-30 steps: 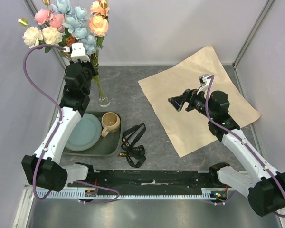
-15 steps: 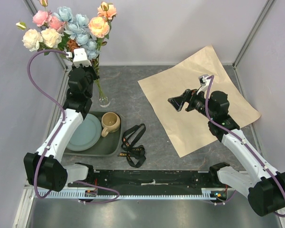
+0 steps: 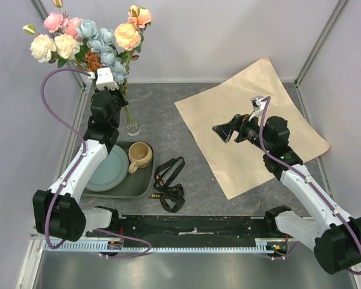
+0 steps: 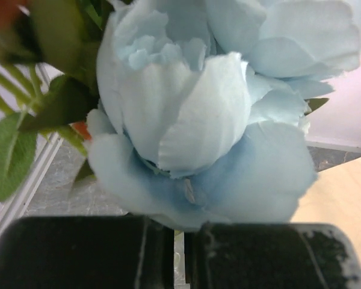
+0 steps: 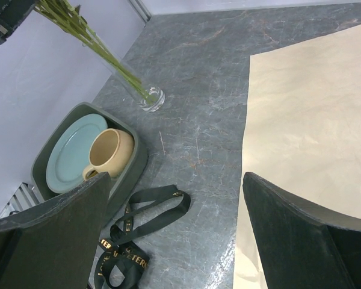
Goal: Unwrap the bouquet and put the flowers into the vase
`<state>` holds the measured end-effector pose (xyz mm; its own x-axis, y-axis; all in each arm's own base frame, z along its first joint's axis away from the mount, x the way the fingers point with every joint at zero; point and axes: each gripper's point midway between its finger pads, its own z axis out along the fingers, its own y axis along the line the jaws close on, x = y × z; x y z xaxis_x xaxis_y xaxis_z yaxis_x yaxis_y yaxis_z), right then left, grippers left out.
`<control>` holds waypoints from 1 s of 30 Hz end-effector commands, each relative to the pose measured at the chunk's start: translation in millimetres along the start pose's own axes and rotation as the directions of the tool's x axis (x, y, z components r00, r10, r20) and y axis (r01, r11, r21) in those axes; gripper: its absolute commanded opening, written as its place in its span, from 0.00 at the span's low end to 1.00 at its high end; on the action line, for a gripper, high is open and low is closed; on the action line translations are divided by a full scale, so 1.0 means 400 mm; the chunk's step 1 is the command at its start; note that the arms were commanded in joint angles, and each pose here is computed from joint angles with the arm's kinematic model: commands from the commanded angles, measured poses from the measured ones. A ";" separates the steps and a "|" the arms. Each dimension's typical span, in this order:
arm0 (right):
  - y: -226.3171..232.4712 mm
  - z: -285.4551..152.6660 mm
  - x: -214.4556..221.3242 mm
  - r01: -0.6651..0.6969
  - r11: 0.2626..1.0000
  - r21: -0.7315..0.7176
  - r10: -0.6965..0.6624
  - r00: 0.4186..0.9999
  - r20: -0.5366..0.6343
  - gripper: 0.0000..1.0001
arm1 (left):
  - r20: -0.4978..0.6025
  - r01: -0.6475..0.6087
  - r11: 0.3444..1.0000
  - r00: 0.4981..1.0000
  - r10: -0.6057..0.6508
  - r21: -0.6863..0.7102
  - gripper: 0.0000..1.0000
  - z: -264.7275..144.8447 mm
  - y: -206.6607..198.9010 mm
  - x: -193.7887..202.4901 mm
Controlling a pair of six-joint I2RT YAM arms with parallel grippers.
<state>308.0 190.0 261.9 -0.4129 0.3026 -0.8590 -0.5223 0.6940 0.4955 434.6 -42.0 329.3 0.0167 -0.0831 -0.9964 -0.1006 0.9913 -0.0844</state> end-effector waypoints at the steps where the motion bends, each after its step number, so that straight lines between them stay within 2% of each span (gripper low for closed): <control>1: 0.018 0.003 -0.017 0.009 0.999 -0.038 -0.008 0.999 0.033 0.98 | -0.083 0.032 0.999 0.996 -0.035 -0.038 0.02 -0.003 0.015 0.092; 18: 0.018 0.000 -0.014 0.013 0.999 -0.036 -0.012 0.999 0.033 0.98 | -0.125 0.015 0.997 0.992 -0.024 -0.072 0.02 -0.002 0.027 0.092; 25: 0.014 0.001 -0.012 0.014 0.999 -0.031 -0.013 0.999 0.030 0.98 | -0.128 0.012 0.998 0.992 -0.019 -0.053 0.14 0.004 0.017 0.077; 30: 0.014 0.001 -0.011 0.013 0.999 -0.031 -0.013 0.999 0.029 0.98 | -0.129 0.011 0.999 0.991 -0.018 -0.049 0.16 0.003 0.014 0.072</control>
<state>307.2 190.8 258.8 -0.4146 0.3038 -0.8578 -0.5262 0.6890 0.4984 435.0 -40.4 301.8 -0.0837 -0.1015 -0.9913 -0.1303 0.9874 -0.0901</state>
